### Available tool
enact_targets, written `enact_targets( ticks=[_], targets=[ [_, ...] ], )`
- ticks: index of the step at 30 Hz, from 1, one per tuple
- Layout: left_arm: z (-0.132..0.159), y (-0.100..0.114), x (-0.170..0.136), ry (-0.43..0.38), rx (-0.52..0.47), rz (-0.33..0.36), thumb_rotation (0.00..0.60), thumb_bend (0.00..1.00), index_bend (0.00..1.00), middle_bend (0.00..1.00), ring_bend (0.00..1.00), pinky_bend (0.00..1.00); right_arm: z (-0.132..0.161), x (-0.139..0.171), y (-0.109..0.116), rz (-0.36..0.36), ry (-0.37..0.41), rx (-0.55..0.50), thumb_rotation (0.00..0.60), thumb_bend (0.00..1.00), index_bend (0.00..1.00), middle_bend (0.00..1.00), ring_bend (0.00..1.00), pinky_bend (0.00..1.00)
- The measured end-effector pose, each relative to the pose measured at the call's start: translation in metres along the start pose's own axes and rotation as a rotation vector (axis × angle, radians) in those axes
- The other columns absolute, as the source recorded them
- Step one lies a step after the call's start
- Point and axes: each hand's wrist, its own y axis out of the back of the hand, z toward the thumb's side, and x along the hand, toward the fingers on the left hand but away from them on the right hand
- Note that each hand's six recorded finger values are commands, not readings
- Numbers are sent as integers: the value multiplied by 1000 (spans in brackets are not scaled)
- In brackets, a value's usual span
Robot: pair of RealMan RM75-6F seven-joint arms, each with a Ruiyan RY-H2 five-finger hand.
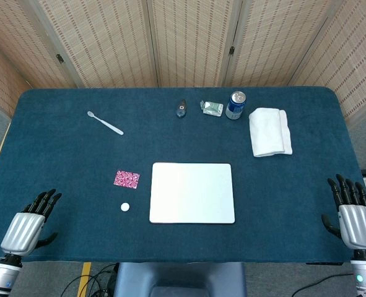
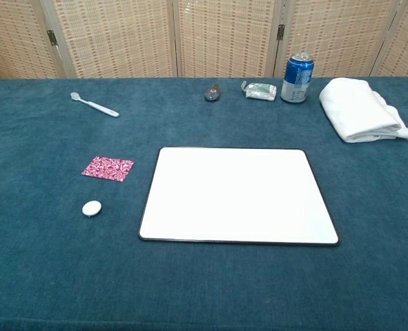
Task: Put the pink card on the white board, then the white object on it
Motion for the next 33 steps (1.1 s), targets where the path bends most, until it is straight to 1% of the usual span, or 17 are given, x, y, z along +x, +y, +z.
enact_targets(
  ticks=[8,11,12,13,14,15,16,17,18,19,20,21,22,23,25,29,33],
  targets=[
    [4,-1,-2,-9,8,-1,600,267,5,63,100,336,3,3,-1,4,17,6,600,243,0,0,0,0],
    [8,-3,-6,-26,6,-11,600,267,8,64,100,336,8,7,1,-7,37,6,600,242,0,0,0,0],
    [9,-3,-7,-33,5,-14,600,267,11,79,105,336,10,10,3,-18,48,6,600,242,0,0,0,0],
    [10,-3,-9,-40,2,-15,600,267,27,164,157,364,12,12,5,-28,58,6,600,242,0,0,0,0],
    [11,-2,-9,-46,0,-9,600,267,39,210,190,385,14,15,7,-38,70,5,600,242,0,0,0,0],
    [12,-1,-9,-50,-1,2,600,267,78,350,293,446,17,18,10,-51,86,2,600,242,0,0,0,0],
    [12,1,-9,-54,-4,17,600,267,136,531,441,538,19,21,11,-61,97,-2,600,242,0,0,0,0],
    [13,4,-7,-65,-9,40,600,267,176,637,536,602,21,23,13,-70,107,-6,600,243,0,0,0,0],
    [13,5,-6,-74,-12,57,600,267,227,761,651,685,22,26,14,-77,117,-12,600,243,0,0,0,0],
    [12,7,-4,-82,-16,74,600,267,263,872,765,787,23,26,14,-78,121,-14,600,243,0,0,0,0],
    [11,10,0,-91,-24,96,600,267,279,921,829,853,23,27,14,-75,123,-13,600,243,0,0,0,0],
    [11,12,4,-95,-35,113,600,267,304,981,925,943,23,27,13,-71,127,-12,600,243,0,0,0,0],
    [11,15,8,-96,-50,129,600,267,320,1000,977,990,24,28,13,-70,132,-12,600,243,0,0,0,0],
    [11,19,13,-95,-72,145,600,267,331,1000,996,1000,25,28,13,-71,140,-12,600,243,0,0,0,0],
    [11,22,20,-89,-91,149,600,267,343,1000,1000,1000,28,32,15,-79,163,-15,600,242,0,0,0,0],
    [18,24,36,-82,-113,116,600,267,384,1000,1000,1000,27,36,18,-83,169,-22,600,242,0,0,0,0],
    [28,28,51,-66,-88,94,600,267,349,1000,1000,1000,28,36,17,-71,175,-25,600,242,0,0,0,0]
  ],
)
